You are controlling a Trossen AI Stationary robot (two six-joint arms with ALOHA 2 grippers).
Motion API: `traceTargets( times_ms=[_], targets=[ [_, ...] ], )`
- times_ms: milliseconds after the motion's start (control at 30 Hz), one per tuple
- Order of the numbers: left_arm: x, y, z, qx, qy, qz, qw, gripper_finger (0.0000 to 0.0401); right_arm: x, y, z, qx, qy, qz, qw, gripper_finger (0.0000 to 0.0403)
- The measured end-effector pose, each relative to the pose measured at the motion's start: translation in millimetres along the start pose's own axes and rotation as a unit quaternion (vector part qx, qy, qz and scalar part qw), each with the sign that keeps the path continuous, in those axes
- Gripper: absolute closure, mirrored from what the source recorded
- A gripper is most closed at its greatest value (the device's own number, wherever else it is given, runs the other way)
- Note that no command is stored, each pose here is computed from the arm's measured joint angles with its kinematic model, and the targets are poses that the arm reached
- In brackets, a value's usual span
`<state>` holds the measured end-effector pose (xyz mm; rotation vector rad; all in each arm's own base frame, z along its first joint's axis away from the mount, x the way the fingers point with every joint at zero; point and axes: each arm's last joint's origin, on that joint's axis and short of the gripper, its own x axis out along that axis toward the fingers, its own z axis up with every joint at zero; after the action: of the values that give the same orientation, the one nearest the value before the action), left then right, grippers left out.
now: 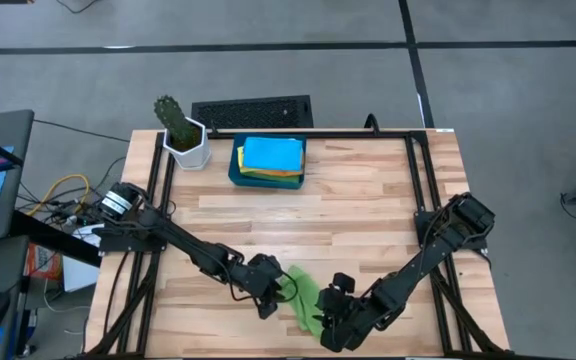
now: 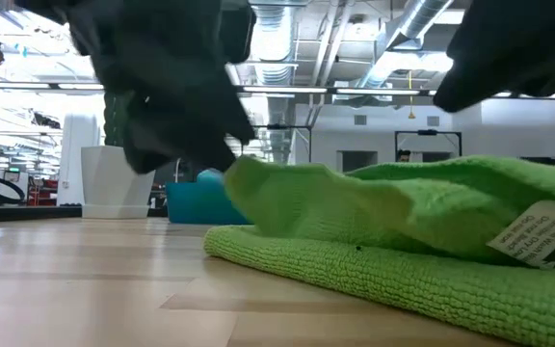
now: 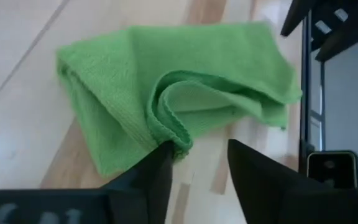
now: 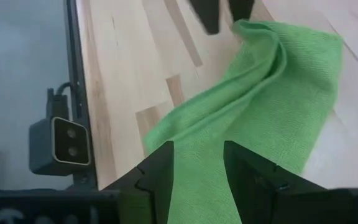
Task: Fold microfiber towels
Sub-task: Fold the green towel
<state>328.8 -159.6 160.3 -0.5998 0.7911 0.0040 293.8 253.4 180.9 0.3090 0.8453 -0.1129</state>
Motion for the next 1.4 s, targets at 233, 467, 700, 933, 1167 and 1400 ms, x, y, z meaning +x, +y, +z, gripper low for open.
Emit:
traceTargets(
  times_ms=[233, 467, 700, 933, 1167, 1400],
  targets=[
    [-0.3, 3.8, -0.8, 0.0, 0.003, 0.021, 1.0, 0.0206, 0.9, -0.4, 1.4, -0.01, 0.005, 0.007, 1.0, 0.0239],
    [0.4, 12.6, 5.0, -0.012, -0.008, 0.05, 0.999, 0.0189, 9.4, -17.9, 22.5, -0.022, 0.066, 0.009, 0.998, 0.0239],
    [0.8, 13.3, 8.3, -0.011, -0.012, 0.043, 0.999, 0.0188, -0.1, -11.8, 27.8, -0.025, 0.087, 0.005, 0.996, 0.0239],
    [0.5, 14.5, 10.2, -0.025, -0.014, 0.044, 0.999, 0.0192, -1.3, 1.7, -10.6, -0.046, 0.078, -0.05, 0.995, 0.0239],
    [2.3, 14.3, 19.7, -0.053, -0.062, 0.034, 0.996, 0.0203, 30.1, 7.2, -46.0, -0.062, 0.112, -0.071, 0.989, 0.0239],
    [24.0, 23.1, 9.7, -0.054, -0.065, 0.053, 0.995, 0.0216, 35.4, 5.8, -53.4, -0.059, 0.137, -0.08, 0.986, 0.024]
  ],
)
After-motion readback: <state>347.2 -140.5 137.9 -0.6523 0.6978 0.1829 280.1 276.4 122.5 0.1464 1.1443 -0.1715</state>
